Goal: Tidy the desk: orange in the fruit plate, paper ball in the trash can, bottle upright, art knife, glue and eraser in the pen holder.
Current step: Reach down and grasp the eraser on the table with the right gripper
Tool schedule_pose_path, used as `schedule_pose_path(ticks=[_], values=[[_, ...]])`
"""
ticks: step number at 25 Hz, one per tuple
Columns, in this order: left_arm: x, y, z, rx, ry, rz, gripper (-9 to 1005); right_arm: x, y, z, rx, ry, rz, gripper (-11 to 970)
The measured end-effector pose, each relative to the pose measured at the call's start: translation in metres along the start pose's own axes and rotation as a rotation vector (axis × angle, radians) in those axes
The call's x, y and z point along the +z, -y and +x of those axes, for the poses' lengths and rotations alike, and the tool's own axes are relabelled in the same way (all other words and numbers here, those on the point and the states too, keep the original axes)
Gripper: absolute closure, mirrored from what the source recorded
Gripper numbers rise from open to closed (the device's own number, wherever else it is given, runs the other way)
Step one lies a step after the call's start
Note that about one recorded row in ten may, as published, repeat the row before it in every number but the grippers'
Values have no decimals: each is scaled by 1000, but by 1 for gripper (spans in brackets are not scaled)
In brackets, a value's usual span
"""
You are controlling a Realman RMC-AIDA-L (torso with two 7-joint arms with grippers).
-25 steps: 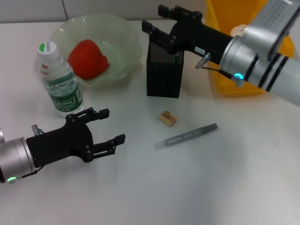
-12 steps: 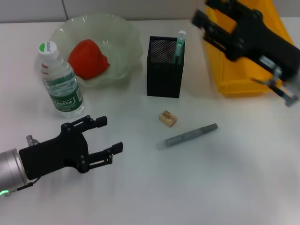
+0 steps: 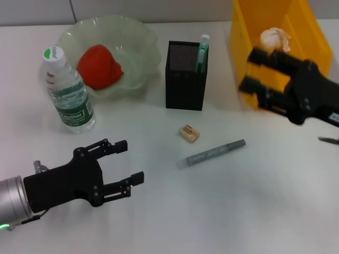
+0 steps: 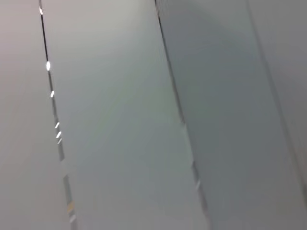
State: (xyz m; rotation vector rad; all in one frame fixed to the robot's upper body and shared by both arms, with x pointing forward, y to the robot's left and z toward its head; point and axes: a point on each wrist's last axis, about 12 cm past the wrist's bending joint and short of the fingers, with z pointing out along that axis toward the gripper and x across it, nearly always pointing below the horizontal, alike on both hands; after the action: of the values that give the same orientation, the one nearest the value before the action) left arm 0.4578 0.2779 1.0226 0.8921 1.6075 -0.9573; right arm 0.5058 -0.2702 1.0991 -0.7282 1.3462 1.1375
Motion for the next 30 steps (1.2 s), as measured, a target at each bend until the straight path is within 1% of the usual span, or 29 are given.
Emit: schedule_pose_path(ticks=[1,2,3,4,6,7,9,10,11,12,13,15,21,22,23,26,27,28,30], values=[[0,0,0,0,0,0,197,0,0,0,0,0,0,362],[1,2,0,-1,6,7,197,1,3,-5,72,-120,-29,362],[1,2,0,-1,6,7,197,1,3,-5,72,-120,-29,332],[1,2,1,0,6,9,197,2,5,-7,113,-195,-40,302],[2,2,0,3,5,15,197,3,10,-11,156,-319,-47,241],[4,2,0,5,4,20,197,4,15,-16,172,-404,-39,211],[5,1,-1,8,4,24,196,4,17,-17,173,-434,-34,164],[6,0,-3,10,4,27,196,6,23,-20,163,-480,-14,141],[6,0,-3,10,4,27,196,6,23,-20,163,-480,-14,141],[7,-1,-4,9,3,31,196,9,28,-23,155,-518,8,141],[7,-1,-4,9,3,31,196,9,28,-23,155,-518,8,141],[7,-2,-5,12,3,32,196,16,35,-25,152,-563,35,142],[3,-7,-8,35,-9,17,196,44,51,-32,142,-623,88,142],[3,-8,-8,37,-9,16,196,54,55,-35,138,-638,96,142],[3,-8,-8,37,-9,16,196,54,55,-35,138,-638,96,141],[1,-12,-11,30,-7,-1,196,68,59,-39,135,-654,98,141],[1,-13,-12,28,-6,-2,196,77,61,-40,131,-672,98,141],[1,-14,-13,30,-9,-1,196,77,61,-40,131,-672,98,141],[2,-14,-14,37,-16,6,196,86,62,-38,125,-703,94,141]])
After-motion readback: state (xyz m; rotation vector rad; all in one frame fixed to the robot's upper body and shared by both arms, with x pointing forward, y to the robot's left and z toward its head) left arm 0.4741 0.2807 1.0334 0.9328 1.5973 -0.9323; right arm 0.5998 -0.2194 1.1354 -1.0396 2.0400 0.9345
